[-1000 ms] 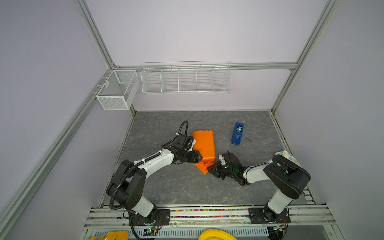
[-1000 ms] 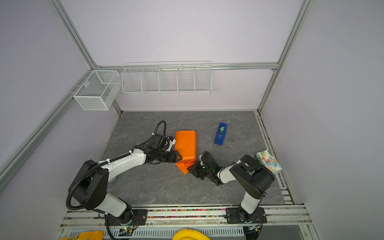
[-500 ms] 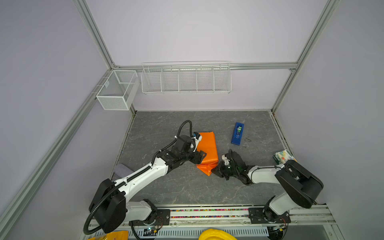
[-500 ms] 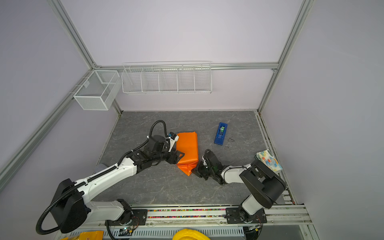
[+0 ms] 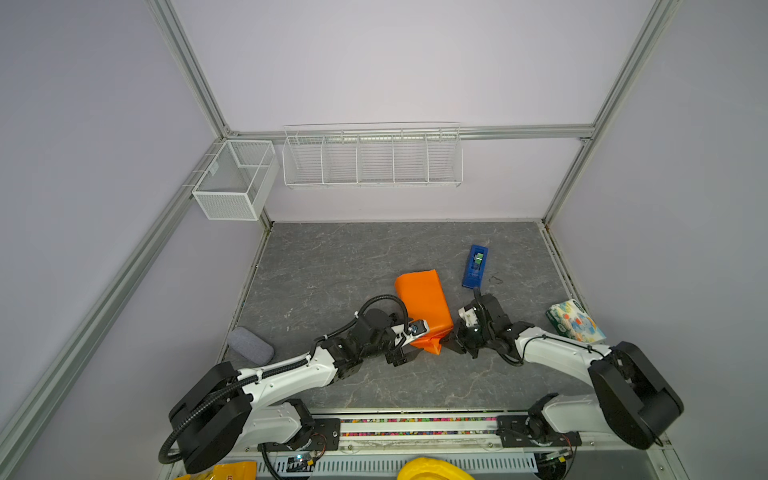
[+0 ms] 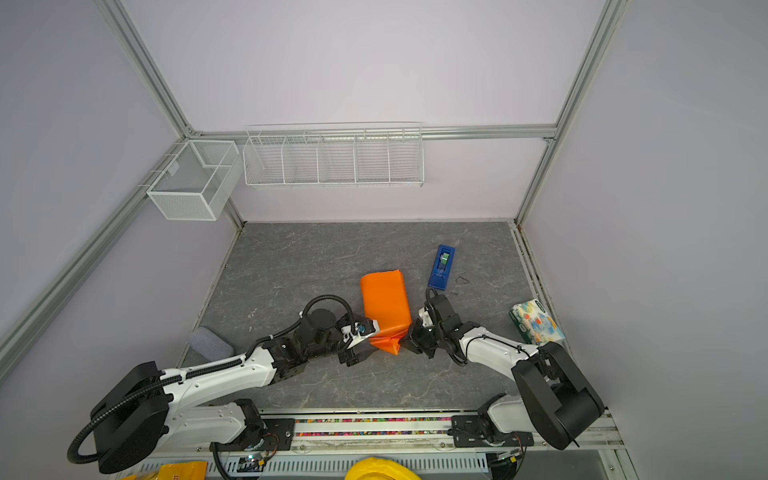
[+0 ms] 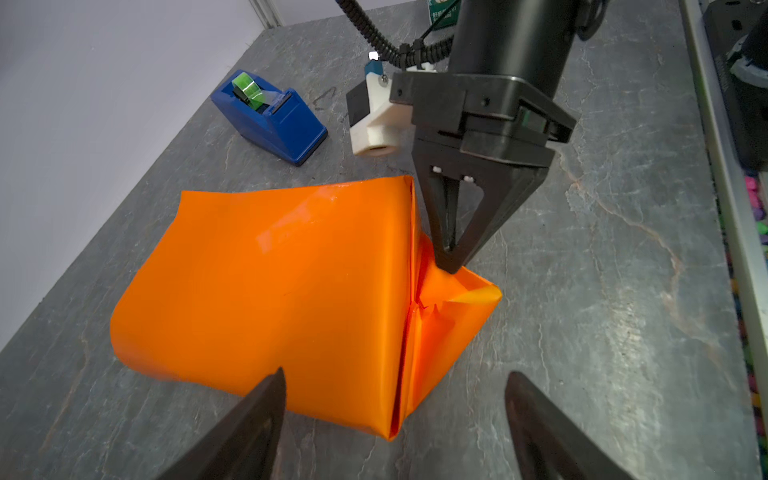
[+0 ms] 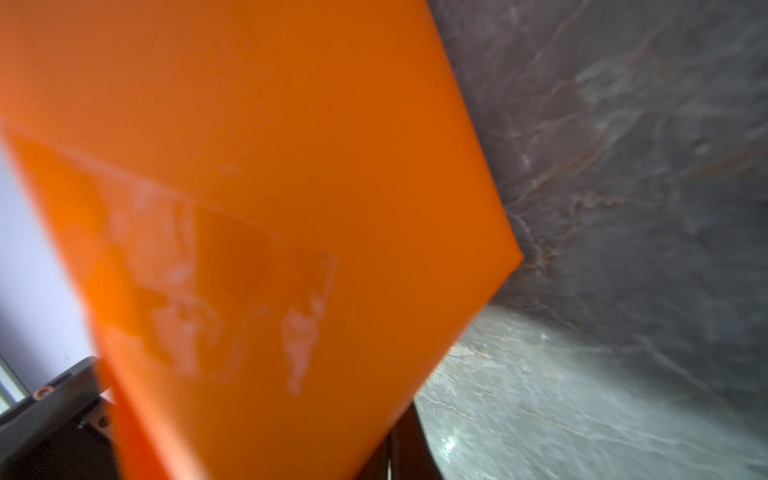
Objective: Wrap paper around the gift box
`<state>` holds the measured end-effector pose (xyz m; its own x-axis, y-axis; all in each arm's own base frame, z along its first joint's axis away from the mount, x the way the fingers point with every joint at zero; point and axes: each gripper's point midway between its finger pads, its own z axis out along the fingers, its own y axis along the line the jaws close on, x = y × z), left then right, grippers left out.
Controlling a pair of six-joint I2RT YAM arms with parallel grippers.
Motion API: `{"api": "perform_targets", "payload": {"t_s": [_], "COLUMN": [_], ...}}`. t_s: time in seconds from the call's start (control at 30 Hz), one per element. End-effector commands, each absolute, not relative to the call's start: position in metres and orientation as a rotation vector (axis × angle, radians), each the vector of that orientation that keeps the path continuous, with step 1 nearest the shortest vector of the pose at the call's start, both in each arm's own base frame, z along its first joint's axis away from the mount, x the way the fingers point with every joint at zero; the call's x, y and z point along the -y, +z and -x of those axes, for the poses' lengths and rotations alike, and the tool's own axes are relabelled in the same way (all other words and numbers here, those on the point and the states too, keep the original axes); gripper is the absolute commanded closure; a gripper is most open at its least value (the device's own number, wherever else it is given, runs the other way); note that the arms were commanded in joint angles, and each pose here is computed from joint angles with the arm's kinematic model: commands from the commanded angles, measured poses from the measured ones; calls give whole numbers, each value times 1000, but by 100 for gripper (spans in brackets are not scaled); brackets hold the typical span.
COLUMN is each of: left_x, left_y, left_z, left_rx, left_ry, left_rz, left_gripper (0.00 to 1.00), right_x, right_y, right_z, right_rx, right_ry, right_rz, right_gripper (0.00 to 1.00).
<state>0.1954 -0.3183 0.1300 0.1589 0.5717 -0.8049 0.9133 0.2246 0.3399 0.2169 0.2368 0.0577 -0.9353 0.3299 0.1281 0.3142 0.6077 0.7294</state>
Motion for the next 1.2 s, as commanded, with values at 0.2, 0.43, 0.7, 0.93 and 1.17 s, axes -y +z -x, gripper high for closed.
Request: {"api": "perform_targets", "payload": {"t_s": [0.2,0.43,0.7,0.93,1.17], "left_x": [338,341,341,339,344], "left_y": [112,86,75,78,77], "left_z": [-200,-204,-220,-241,-240], "left_rx": [-1329,-1278,-1241,-1179,-1234], "left_ry": [-181,-31,99,304,241], "left_rz": [-1579,-1631,-1591,-1412,-1392], "left_gripper": [1,1,1,1,7], "right_x": [-242,-238,-238,-237,-232], "right_y": [70,68,70,69,68], "right_z": [-214,-216,-219,-218,-215], "right_rx": [-2825,-2823,-2820,-2836,-2857], "right_ry": [1351,1350,1349,1338,1288], "right_rz": [-588,-615,-618,-604,-588], "right_gripper": [94,94,94,93,89]}}
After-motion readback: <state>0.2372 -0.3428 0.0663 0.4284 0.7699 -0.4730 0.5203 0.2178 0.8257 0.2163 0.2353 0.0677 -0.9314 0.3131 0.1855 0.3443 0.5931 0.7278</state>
